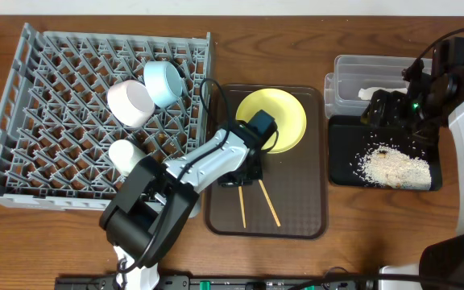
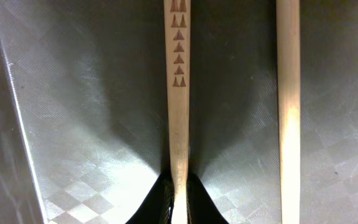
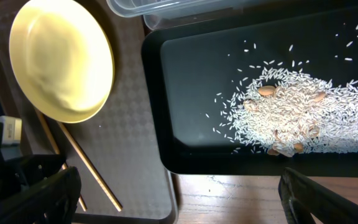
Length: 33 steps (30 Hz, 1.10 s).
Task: Sort waste into correct bins and load items into the dishwasher
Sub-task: 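Grasp one wooden chopstick with the left gripper and lift it, then insert the chopstick upright into the rack and release it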
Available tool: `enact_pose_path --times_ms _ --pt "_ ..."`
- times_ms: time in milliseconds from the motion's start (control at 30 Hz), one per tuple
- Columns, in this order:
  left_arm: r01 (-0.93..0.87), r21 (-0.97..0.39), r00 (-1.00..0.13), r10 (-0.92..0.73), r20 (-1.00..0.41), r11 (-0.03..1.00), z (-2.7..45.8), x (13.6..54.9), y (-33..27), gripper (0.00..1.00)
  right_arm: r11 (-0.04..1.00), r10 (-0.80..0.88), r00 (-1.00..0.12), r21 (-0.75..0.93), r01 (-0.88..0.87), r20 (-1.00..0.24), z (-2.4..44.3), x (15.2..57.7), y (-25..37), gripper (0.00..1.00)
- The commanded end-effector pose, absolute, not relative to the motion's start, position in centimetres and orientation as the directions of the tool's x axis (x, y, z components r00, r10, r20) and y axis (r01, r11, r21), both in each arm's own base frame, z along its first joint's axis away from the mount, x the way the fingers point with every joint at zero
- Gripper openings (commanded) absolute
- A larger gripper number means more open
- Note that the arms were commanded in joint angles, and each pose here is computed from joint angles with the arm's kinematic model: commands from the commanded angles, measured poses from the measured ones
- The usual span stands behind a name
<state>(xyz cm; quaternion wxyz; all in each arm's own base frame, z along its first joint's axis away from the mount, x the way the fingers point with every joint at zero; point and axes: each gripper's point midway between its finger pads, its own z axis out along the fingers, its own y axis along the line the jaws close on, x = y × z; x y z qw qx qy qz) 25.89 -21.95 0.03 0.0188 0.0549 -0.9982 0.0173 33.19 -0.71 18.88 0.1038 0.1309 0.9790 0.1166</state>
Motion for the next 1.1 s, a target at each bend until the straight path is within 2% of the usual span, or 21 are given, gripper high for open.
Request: enact_pose_path --times_ms 0,100,300,600,767,1067 --pt "-0.090 -0.016 -0.996 -0.090 0.028 0.996 0.4 26.4 -20.5 0.08 0.941 0.279 -0.938 0.255 0.223 -0.208 19.9 33.2 -1.0 0.99" --pt "-0.031 -0.061 -0.999 -0.033 -0.031 0.998 2.9 27.2 -20.5 0.08 0.941 0.279 -0.938 0.255 0.223 -0.207 19.9 33.1 -1.0 0.99" --pt "0.222 -0.117 -0.959 0.195 -0.204 0.968 9.3 27.9 -20.1 0.08 0.941 0.279 -0.938 0.255 0.223 -0.207 19.9 33.1 -1.0 0.99" --pt "0.304 -0.123 -0.879 0.229 -0.418 0.945 16.5 29.6 -16.8 0.08 0.941 0.279 -0.938 0.255 0.224 -0.206 19.9 33.1 -1.0 0.99" --pt "0.284 -0.095 -0.862 0.210 -0.462 0.954 17.8 31.2 -14.0 0.08 0.940 0.279 -0.938 0.255 0.224 -0.205 19.9 33.1 -1.0 0.99" --pt "0.263 -0.055 -0.849 0.205 -0.487 0.963 16.9 34.3 -11.3 0.08 0.940 0.279 -0.938 0.256 0.224 -0.206 19.9 33.1 -1.0 0.99"
